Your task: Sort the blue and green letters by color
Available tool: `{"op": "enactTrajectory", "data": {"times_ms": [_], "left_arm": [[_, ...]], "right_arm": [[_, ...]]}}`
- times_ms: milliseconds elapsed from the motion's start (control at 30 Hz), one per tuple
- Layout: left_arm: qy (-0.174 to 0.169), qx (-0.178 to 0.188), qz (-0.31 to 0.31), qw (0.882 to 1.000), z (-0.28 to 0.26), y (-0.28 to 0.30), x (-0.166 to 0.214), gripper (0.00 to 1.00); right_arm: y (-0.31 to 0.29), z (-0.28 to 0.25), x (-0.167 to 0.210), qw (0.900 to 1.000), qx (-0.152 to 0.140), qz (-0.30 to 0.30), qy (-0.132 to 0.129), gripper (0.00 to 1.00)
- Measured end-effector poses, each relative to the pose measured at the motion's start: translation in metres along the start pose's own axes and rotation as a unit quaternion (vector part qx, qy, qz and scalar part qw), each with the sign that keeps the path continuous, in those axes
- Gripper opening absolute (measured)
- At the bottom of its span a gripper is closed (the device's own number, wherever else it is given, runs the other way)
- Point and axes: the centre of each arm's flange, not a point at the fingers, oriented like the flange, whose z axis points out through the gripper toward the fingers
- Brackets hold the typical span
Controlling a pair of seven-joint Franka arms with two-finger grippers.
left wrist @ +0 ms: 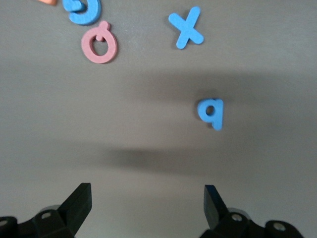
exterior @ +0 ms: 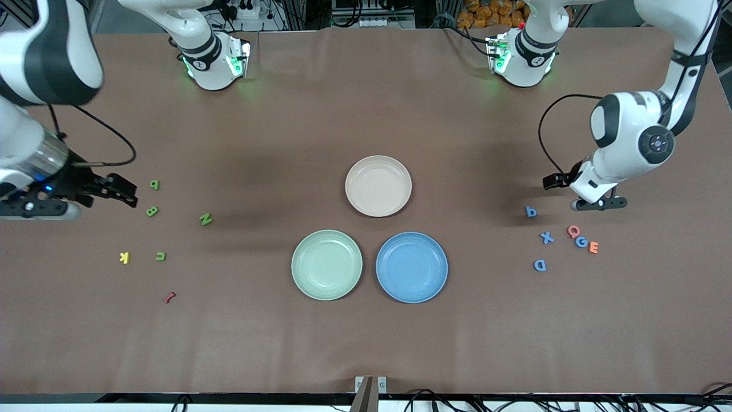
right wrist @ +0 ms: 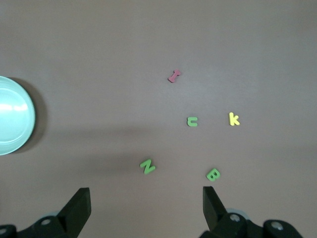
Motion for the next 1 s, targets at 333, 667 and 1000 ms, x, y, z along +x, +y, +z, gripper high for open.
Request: {"op": "enactTrajectory", "data": {"times_ms": [333,667,1000], "left_arm": [[-0.002,0.001,-0.058,0.998,0.023,0.021,0.022,1.00],[0.002,0.003,-0.083,0.997,0.034,0.068,0.046,1.00],[-0.003,0.005,-0.086,0.996,0.043,0.067,0.051,1.00]], "right_arm": [[-0.003,0.117,-0.024,1.000,-0.001,-0.004,0.003,1.00],[-0.029,0.193,-0.042,0.998,-0.001,-0.042,-0.036,1.00],[-0.029,0.234,-0.057,0.993,0.000,-0.116,-0.035,1.00]]}}
